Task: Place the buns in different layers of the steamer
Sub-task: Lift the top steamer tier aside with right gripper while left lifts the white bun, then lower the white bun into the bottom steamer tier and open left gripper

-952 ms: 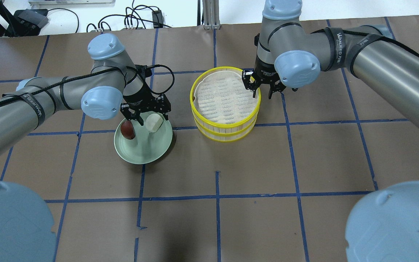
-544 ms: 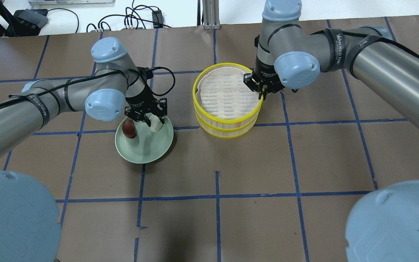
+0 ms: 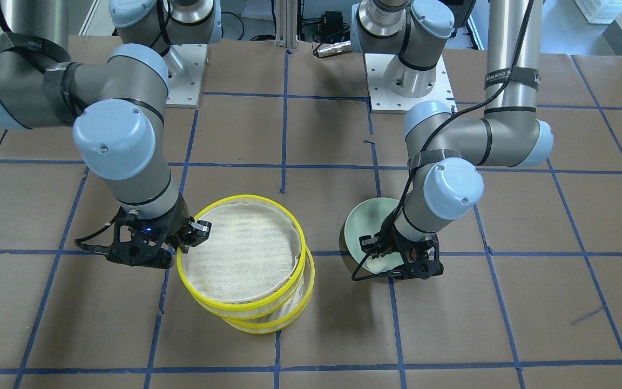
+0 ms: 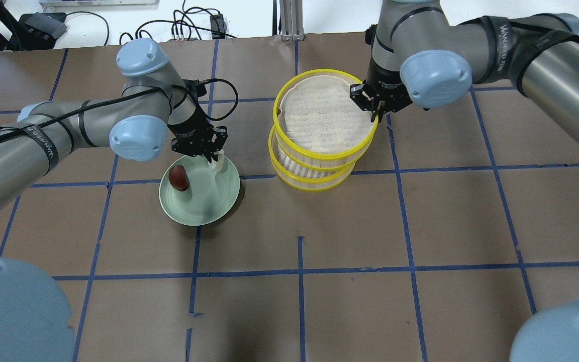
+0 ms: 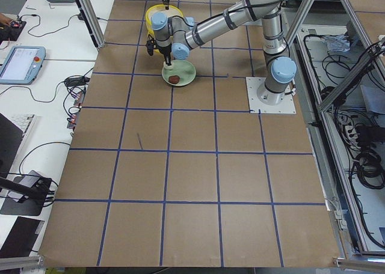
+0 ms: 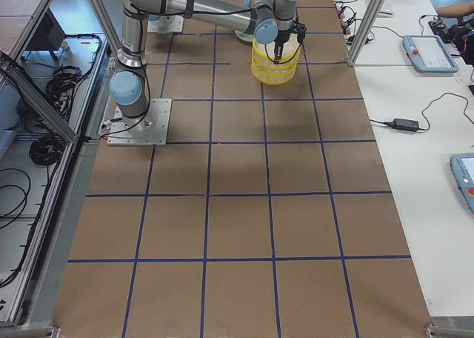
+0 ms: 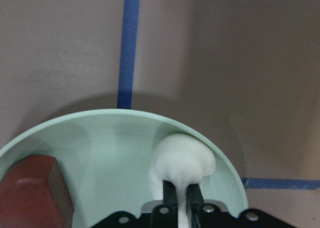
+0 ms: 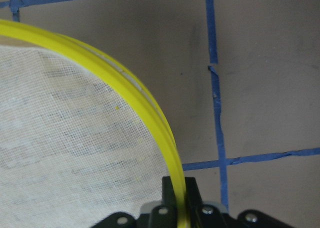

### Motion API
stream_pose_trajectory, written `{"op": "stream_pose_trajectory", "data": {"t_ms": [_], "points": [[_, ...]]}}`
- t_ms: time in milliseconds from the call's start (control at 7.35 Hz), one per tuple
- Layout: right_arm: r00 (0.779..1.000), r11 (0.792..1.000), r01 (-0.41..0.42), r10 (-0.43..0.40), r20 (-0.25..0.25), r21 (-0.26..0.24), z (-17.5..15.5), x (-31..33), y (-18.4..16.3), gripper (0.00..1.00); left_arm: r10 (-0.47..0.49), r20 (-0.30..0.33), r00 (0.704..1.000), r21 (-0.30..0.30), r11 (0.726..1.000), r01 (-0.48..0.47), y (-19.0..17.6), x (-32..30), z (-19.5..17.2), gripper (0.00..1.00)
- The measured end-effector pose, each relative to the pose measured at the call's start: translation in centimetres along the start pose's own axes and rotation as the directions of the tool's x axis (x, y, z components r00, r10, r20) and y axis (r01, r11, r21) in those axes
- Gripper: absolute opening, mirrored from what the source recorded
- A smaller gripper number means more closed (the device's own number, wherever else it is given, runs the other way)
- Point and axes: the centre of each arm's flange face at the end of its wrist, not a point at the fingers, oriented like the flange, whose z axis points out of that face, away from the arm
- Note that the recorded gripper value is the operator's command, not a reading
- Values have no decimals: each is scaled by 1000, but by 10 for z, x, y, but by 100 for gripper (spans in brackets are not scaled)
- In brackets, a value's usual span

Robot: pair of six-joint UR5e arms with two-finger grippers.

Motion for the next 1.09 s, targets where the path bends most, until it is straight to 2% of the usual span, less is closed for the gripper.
{"op": "stream_pose_trajectory", "data": {"t_ms": [272,544,680,952,1088], "points": [[998,998,55,-55,-44,5,-19,73,-21,6,-22,-12,1000,41,999,23,13,15,-34,16],[991,993,118,-118,-60,-6,-18,143,-37,6,-59,-40,997,80,995,62,26,60,-55,16],[987,989,145,-146,-61,-12,-14,162,-41,6,-80,-72,994,87,992,86,32,82,-61,16],[985,987,160,-161,-59,-23,-7,177,-45,6,-104,-208,973,80,989,123,32,114,-57,16],[986,987,157,-159,-59,-27,-4,179,-45,6,-112,-277,954,73,988,137,28,128,-45,51]]}}
